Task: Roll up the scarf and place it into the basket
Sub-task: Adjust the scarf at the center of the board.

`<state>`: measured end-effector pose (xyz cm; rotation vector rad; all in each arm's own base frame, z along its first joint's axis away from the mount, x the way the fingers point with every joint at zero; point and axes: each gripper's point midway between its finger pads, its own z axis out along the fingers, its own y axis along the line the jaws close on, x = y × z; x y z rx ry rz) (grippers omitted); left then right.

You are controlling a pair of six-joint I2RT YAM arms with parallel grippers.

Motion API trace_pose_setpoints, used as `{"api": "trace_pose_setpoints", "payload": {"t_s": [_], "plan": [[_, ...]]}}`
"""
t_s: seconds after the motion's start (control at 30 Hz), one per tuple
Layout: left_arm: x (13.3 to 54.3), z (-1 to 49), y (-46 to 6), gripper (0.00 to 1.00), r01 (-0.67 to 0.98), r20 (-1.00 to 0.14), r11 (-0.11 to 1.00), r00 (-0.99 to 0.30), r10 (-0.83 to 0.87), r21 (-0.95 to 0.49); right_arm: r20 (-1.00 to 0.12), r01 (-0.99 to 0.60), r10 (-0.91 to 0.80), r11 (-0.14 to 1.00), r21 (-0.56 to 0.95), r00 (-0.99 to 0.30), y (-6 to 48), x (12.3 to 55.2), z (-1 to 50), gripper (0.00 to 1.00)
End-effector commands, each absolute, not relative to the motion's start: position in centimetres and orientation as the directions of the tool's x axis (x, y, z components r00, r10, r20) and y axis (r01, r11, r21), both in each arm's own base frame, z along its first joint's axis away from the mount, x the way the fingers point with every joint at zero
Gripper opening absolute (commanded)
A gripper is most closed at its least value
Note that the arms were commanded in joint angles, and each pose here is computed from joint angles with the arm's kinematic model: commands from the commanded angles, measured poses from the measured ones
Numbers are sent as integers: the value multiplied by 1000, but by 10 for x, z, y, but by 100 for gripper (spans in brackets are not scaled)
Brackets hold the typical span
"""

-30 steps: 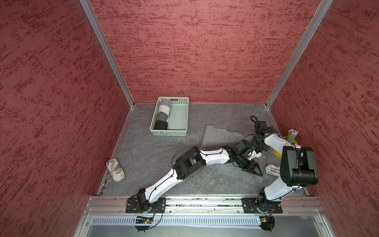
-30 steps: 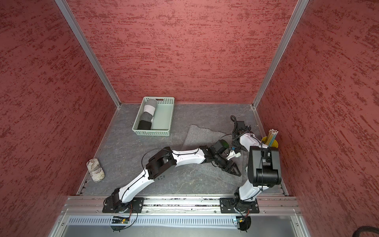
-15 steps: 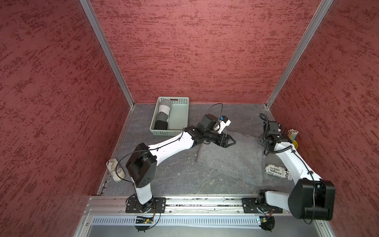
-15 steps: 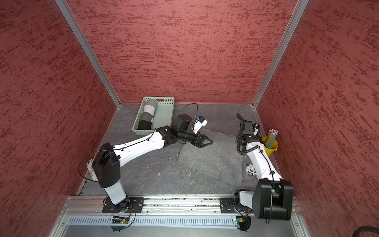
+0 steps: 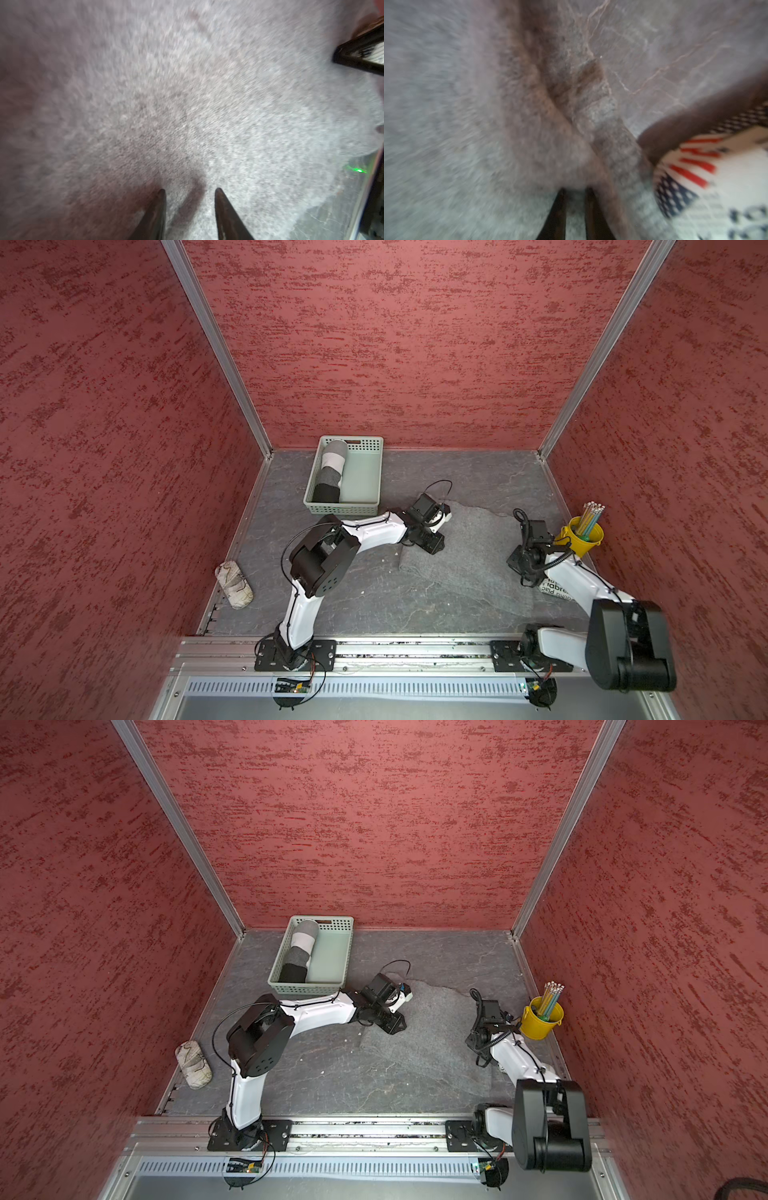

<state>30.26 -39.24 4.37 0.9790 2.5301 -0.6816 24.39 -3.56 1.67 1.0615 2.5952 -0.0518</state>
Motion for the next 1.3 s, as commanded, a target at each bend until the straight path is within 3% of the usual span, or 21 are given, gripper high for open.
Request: {"api": "trace_pose_setpoints", "payload": {"t_s": [0.0, 0.2, 0.3, 0.5, 0.67, 0.8, 0.93, 1.1, 1.27], "plan": [[304, 46, -388, 39, 678, -467, 672, -717, 517, -298, -368, 670, 662, 732, 125, -653, -37, 284, 15, 15], [282, 30, -358, 38, 615, -403, 730, -775, 487, -300, -384, 591, 572, 803, 80, -725, -41, 368, 12, 15], [264, 30, -356, 38, 587, -380, 721, -803, 459, -368, -399, 536, 521, 840, 82, -755, -41, 420, 14, 20], [229, 44, -400, 43, 607, -397, 641, -794, 461, -471, -457, 412, 416, 904, 115, -786, -33, 501, 19, 25], [224, 89, -442, 46, 712, -519, 520, -701, 490, -472, -579, 256, 280, 959, 124, -766, -26, 534, 71, 38], [246, 124, -436, 46, 709, -580, 538, -695, 425, -456, -656, 203, 224, 973, 109, -721, -20, 523, 124, 44], [298, 131, -382, 47, 536, -552, 712, -797, 247, -455, -738, 166, 158, 984, 63, -656, 3, 480, 169, 45], [336, 104, -303, 47, 264, -489, 888, -871, 52, -376, -795, 119, 27, 991, -57, -606, 62, 409, 187, 45], [338, 82, -274, 48, 148, -451, 918, -892, -37, -368, -780, -39, -48, 999, -30, -623, 138, 339, 172, 46]]}}
